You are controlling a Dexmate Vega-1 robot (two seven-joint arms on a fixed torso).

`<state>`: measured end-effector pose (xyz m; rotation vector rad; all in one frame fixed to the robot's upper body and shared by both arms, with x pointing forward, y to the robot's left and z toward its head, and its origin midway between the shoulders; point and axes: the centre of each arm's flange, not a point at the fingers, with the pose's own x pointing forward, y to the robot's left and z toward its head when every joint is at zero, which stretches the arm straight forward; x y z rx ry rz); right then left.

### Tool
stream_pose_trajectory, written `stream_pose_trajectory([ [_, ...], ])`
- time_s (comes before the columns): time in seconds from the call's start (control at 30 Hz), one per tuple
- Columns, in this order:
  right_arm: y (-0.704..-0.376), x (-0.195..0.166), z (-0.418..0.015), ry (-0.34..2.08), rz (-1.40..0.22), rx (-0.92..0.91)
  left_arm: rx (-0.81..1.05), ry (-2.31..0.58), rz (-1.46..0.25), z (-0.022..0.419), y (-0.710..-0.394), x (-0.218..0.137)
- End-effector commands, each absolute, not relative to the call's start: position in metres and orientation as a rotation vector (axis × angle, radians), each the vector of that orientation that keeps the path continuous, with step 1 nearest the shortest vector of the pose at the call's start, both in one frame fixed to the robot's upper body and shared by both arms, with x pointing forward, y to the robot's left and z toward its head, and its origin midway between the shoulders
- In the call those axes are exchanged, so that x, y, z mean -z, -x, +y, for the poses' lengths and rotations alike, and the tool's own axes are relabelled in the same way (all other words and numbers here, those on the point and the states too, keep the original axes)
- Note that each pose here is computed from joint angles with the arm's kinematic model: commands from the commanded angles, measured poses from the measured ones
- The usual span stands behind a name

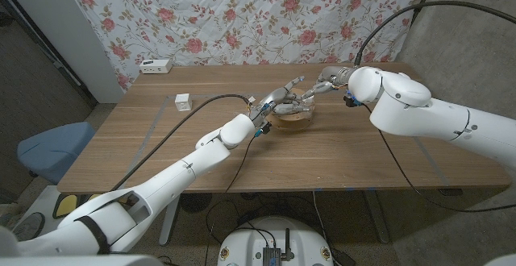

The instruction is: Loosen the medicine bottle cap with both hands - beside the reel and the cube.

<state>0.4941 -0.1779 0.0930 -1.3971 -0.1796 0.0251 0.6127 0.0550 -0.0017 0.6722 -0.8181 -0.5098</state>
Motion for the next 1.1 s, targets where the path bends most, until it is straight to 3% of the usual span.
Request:
stream_pose_trajectory([
  [0.03,-0.4968,-0.0926,-0.1759,1.412,-0.157,-0.02,0.515,-0.682,-0.824,0.0535,-0.6126,0.0009],
  [1.1,-0.4957,-0.0886,-0.1793,1.4,-0.143,-0.018,0.464,-0.707,-0.877,0.0529,-0.6058,0.0023],
])
